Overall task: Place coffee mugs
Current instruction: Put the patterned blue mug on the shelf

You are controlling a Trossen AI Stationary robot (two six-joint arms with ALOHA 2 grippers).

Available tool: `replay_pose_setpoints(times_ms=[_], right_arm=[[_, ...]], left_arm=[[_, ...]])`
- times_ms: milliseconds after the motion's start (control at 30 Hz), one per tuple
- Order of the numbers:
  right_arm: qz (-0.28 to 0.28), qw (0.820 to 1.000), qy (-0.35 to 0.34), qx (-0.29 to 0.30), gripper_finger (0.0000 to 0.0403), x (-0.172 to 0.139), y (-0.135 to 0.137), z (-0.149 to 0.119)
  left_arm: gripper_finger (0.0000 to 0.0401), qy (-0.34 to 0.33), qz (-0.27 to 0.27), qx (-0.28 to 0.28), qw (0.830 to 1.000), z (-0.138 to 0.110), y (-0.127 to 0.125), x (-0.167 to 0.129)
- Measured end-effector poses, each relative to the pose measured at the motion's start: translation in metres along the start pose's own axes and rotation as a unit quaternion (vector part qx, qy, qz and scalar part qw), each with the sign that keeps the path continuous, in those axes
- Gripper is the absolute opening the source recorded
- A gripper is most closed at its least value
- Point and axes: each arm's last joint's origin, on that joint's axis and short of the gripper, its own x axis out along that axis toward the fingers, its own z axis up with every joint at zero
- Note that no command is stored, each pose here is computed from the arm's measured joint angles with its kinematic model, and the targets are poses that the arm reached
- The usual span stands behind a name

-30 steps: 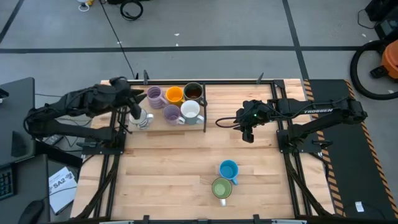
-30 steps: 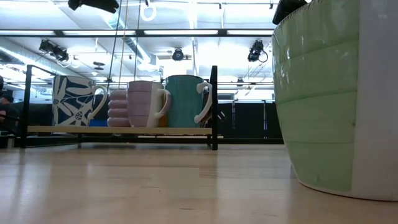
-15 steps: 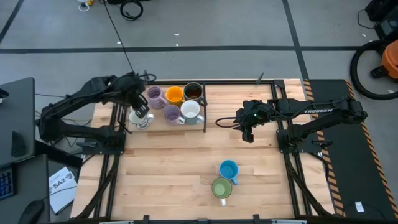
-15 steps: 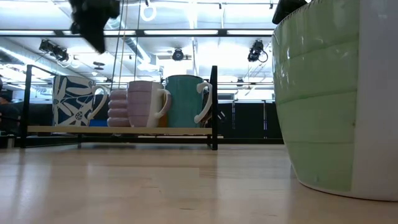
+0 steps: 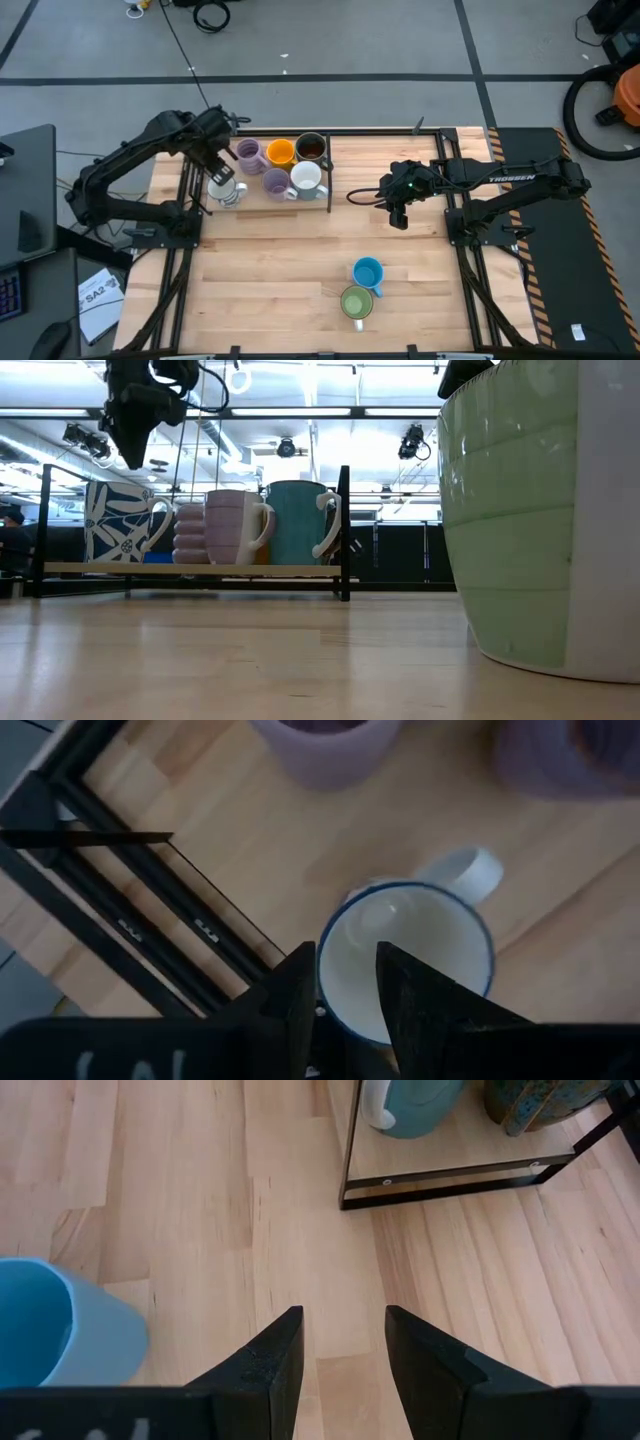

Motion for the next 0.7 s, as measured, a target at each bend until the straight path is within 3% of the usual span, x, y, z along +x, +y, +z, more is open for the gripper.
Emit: replay_pose_setpoints(times_ms=[233,700], right_arm=[[0.000,1.000,0.000,0.000,0.0148,0.000,0.000,0.000],[0.000,1.000,0.000,0.000,0.0148,0.000,0.000,0.000]], left_arm=[[0.0114,0.035,-0.001,0.062,0.997,-0.005,0.003,0.021],[0.0114,0.048,0.021,0.063,0.997,-0.009,0.002,0.050]])
